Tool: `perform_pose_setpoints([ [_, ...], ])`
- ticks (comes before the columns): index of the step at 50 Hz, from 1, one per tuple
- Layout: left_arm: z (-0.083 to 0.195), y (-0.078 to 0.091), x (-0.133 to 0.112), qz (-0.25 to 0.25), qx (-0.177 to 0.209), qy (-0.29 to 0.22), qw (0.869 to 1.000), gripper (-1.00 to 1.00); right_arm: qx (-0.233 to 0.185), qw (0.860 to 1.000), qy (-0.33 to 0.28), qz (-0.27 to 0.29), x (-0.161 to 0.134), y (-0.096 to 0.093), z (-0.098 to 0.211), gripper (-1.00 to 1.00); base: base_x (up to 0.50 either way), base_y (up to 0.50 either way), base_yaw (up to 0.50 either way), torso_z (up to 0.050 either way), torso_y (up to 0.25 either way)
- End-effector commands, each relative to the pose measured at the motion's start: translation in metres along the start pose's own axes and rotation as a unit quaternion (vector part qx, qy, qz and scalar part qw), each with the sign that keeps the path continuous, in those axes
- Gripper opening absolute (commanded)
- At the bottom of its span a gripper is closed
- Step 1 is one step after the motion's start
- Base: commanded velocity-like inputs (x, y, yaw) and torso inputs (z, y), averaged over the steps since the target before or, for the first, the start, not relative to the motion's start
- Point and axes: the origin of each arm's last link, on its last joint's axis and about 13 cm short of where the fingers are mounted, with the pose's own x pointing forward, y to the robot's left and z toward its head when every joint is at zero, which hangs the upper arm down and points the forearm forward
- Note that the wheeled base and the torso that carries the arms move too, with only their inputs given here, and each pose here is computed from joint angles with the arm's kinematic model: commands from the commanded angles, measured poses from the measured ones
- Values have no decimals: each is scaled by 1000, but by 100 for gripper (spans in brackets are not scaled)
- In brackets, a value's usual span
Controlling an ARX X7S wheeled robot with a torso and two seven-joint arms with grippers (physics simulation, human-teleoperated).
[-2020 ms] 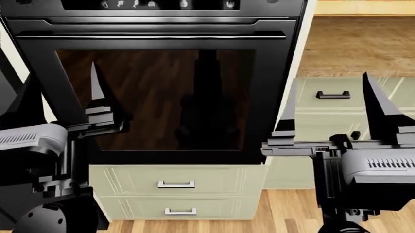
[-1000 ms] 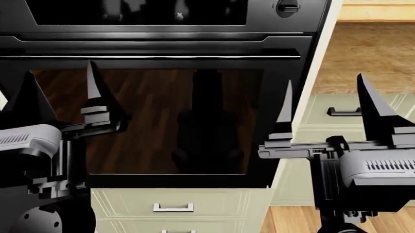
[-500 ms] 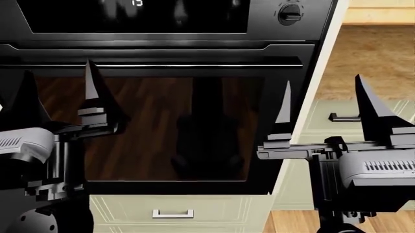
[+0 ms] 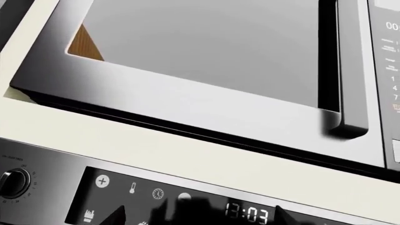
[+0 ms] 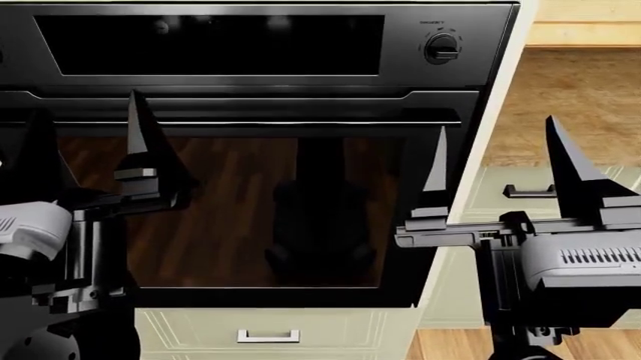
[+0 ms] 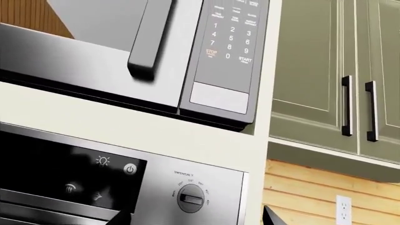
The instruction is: Preheat the oven by turning the temperature knob.
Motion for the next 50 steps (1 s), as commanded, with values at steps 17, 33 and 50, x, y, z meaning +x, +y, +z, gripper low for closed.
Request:
perform_pose_setpoints([
  [17,1,-1,0,13,11,3,1000,100,-6,1000,0,-2,-1,0,1,100,0,0,0,45,0],
  [33,-2,0,2,16,16,7,1000,100,-118,992,52,-8,3,-1,-11,100,0,0,0,4,0],
  [50,-2,0,2,17,17,9,1000,100,-163,984,73,-12,4,-3,-14,100,0,0,0,3,0],
])
